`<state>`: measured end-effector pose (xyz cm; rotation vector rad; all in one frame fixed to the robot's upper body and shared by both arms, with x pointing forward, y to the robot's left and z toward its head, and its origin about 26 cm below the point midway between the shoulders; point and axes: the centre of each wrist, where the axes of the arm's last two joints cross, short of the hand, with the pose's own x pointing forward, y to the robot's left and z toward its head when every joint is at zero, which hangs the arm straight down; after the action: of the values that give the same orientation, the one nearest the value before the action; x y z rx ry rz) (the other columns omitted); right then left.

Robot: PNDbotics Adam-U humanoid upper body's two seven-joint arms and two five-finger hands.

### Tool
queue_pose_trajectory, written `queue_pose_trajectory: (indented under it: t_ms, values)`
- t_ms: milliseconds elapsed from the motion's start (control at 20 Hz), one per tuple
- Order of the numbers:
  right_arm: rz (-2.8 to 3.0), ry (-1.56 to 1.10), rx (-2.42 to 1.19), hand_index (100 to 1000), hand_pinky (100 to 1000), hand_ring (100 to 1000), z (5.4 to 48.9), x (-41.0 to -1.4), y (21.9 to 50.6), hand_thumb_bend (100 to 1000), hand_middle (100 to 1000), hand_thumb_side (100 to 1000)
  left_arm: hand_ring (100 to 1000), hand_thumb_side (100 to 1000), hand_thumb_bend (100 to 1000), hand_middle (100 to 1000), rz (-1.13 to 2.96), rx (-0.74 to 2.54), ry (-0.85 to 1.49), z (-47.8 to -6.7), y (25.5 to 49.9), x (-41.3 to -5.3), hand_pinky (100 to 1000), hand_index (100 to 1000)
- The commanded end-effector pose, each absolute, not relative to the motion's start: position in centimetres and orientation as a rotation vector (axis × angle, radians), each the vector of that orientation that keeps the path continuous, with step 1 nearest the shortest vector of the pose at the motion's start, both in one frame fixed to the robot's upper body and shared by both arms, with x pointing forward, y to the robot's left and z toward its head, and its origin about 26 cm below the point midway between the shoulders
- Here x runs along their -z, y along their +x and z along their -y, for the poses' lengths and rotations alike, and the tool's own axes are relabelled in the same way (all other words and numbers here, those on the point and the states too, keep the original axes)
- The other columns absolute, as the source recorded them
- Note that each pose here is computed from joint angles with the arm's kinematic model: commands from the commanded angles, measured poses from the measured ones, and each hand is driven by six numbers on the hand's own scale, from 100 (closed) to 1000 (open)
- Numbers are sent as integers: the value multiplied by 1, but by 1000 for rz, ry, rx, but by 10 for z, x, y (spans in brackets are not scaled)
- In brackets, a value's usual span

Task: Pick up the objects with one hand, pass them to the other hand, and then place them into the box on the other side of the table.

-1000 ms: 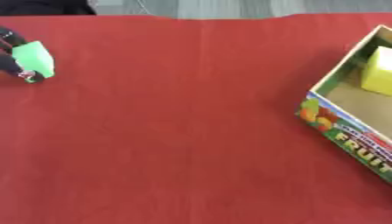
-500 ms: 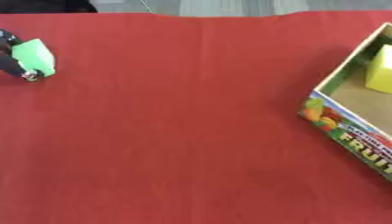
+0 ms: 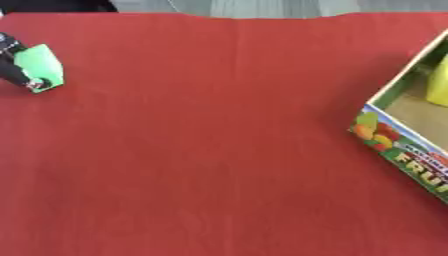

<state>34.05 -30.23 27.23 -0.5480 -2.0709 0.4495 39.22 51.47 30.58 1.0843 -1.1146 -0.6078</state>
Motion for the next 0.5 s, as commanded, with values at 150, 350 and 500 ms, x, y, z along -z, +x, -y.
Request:
queue_pose_trajectory:
  t_ms: [150, 350, 500]
  values:
    - [2091, -580, -454, 786, 817, 819, 311, -283, 336, 169, 704, 394, 684, 100, 318, 561, 1198, 630, 1176, -513, 377, -337, 765, 489]
    - [2088, -576, -454, 787, 817, 820, 313, -283, 335, 157, 704, 353, 676, 100, 312, 552, 1238, 671, 1180, -506, 374, -342, 760, 484]
    - [2084, -571, -454, 787, 817, 820, 314, -283, 335, 157, 704, 350, 669, 100, 307, 547, 1275, 697, 1172, -499, 372, -345, 756, 481]
